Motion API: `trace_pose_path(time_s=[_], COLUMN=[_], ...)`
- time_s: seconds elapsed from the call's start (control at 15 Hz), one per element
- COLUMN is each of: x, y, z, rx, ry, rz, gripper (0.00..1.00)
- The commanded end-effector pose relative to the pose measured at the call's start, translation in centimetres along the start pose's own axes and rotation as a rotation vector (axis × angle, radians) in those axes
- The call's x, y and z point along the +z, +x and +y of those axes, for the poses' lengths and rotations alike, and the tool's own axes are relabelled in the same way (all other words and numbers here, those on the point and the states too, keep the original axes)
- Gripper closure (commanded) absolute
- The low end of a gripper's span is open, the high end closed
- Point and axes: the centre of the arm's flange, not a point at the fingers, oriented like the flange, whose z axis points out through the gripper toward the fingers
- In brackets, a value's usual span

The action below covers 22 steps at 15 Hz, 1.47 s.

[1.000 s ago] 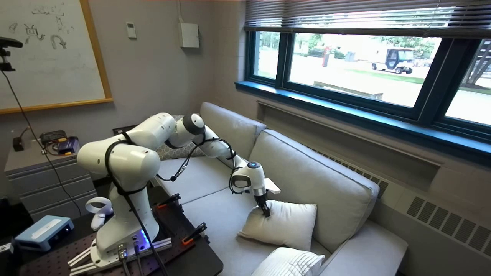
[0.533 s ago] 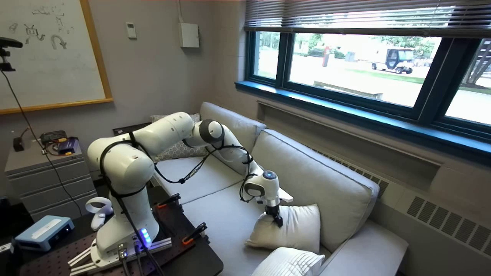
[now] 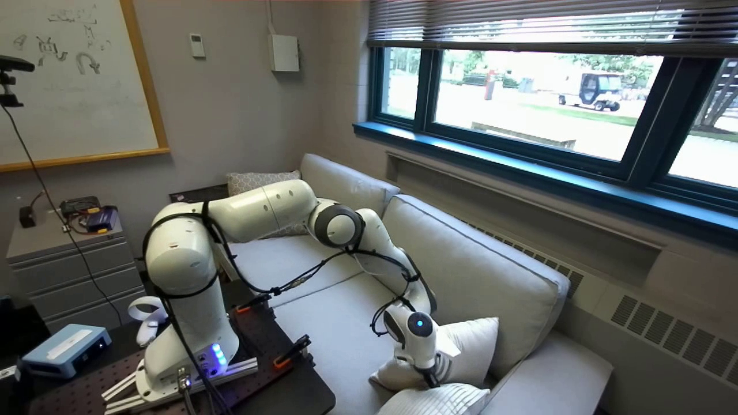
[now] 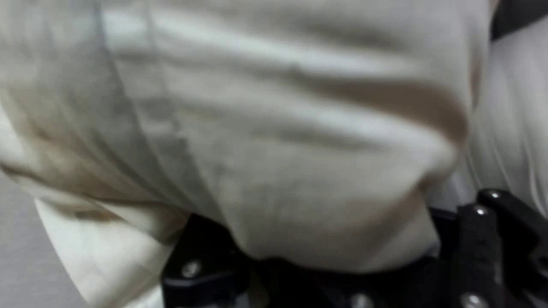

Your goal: Move the small pillows to the left arm of the sofa

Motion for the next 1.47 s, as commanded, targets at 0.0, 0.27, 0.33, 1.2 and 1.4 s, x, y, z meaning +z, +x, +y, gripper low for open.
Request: trace_pose_path(time_s=[0.0, 0.27, 0.33, 1.2, 1.4], x=[-1.4, -4.2, -4.8, -11.8, -13.7], y=[6.2, 11.0, 11.3, 10.3, 10.9], z=[-7.4, -11.8, -11.9, -12.5, -13.2], rx=[0.121, 0.259, 0.276, 0.291, 0.283], ry=[0.111, 0.183, 0.205, 0.635, 0.713], rz=[-0.088, -0.199, -0.229, -0.273, -0.261], gripper=[0.99, 1.00, 1.00, 0.45, 0.22])
